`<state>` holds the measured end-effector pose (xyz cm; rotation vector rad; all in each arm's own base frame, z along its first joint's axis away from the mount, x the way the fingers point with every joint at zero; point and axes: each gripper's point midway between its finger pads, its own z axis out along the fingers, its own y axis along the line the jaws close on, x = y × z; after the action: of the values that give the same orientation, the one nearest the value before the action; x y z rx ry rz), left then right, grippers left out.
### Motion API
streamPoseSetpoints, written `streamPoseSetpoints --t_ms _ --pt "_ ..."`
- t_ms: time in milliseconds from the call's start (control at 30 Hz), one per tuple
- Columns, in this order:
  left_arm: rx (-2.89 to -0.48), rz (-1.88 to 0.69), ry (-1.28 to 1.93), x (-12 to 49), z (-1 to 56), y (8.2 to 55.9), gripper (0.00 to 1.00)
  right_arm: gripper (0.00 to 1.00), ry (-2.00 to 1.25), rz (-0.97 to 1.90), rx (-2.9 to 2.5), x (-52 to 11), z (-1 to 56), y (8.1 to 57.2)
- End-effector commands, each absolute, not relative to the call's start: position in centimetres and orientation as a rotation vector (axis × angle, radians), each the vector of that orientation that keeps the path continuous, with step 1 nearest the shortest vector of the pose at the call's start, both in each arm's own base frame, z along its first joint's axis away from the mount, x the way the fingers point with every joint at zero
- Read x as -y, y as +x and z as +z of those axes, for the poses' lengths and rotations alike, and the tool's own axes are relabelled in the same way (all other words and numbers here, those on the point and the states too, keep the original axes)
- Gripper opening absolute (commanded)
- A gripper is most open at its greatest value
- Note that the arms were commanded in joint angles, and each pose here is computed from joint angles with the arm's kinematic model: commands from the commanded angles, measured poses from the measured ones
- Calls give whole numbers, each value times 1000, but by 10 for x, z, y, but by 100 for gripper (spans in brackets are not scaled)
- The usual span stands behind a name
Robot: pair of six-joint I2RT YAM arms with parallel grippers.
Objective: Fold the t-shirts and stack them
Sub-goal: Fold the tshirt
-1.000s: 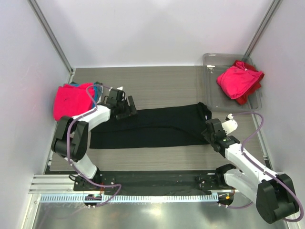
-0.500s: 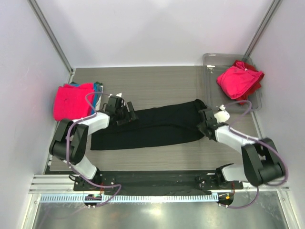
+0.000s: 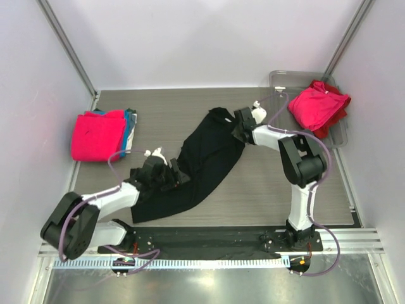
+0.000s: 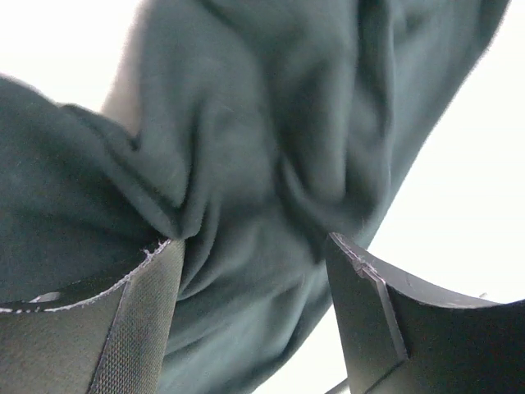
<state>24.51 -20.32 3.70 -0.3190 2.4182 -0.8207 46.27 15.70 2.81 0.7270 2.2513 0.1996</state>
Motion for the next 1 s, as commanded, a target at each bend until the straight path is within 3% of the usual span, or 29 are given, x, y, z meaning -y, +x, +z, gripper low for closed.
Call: streamPoseSetpoints --t_ms 0,200,300,367,433,600,800,967 --pt "-2589 -733 -512 185 -2 182 72 31 645 110 -2330 -158 10 480" --pt "-2356 -747 -674 176 32 175 73 31 631 87 -2313 -149 9 529" --pt "-2207 -685 -700 157 64 191 86 42 613 102 -2305 -142 18 547" --pt "-2165 -649 -657 151 86 200 89 47 569 72 -2287 -136 31 553" --pt "-2175 -614 -624 148 93 206 92 55 523 47 -2254 -129 53 555" --pt "-2315 -644 -532 171 88 228 93 58 413 55 -2189 -128 108 557" --pt "-2409 -615 -459 173 76 253 92 45 191 414 -2183 -190 146 550" --pt "-2414 -620 -435 172 76 260 91 20 63 841 -2132 -254 158 544"
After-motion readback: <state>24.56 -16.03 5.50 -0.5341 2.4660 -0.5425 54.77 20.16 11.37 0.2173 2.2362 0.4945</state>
